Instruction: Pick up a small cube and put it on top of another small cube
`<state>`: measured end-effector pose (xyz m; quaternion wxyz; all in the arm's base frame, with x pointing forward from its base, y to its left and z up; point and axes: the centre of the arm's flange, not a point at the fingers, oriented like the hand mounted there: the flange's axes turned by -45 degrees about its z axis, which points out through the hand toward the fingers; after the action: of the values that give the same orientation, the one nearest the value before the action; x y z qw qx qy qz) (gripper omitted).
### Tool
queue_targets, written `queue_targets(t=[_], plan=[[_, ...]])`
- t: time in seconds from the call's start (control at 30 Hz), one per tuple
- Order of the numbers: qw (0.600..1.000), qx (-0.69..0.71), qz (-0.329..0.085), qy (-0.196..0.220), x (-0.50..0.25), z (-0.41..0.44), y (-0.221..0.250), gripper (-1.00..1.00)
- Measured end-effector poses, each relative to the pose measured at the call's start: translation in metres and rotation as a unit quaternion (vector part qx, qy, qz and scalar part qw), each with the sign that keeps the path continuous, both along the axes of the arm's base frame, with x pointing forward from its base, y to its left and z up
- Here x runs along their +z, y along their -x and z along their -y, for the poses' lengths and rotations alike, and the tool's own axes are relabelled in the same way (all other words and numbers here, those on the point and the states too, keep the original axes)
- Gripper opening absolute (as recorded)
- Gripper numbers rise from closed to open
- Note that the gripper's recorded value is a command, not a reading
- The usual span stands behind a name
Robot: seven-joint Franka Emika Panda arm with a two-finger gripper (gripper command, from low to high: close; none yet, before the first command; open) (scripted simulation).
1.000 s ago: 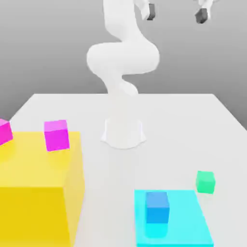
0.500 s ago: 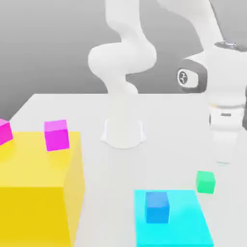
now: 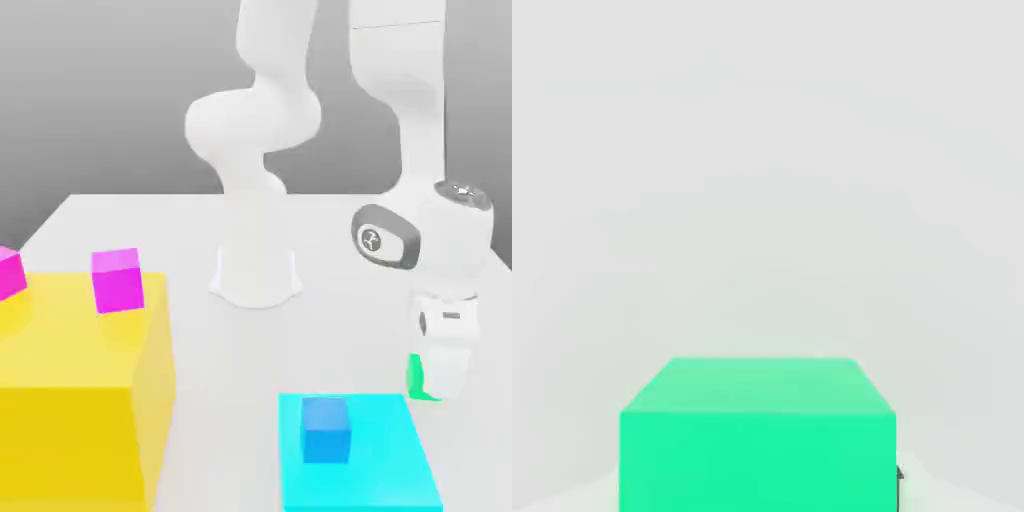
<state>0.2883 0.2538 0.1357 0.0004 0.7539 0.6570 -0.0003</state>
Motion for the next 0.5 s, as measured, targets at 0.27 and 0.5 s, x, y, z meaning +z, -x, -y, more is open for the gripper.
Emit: queue_targets(t=[0.27, 0.5], plan=[[0.998, -0.064, 0.005, 0.001, 0.077, 0.040, -0.050, -1.00], [0.970, -0.242, 0.016, 0.004, 0.168, 0.207, -0.153, -1.00]])
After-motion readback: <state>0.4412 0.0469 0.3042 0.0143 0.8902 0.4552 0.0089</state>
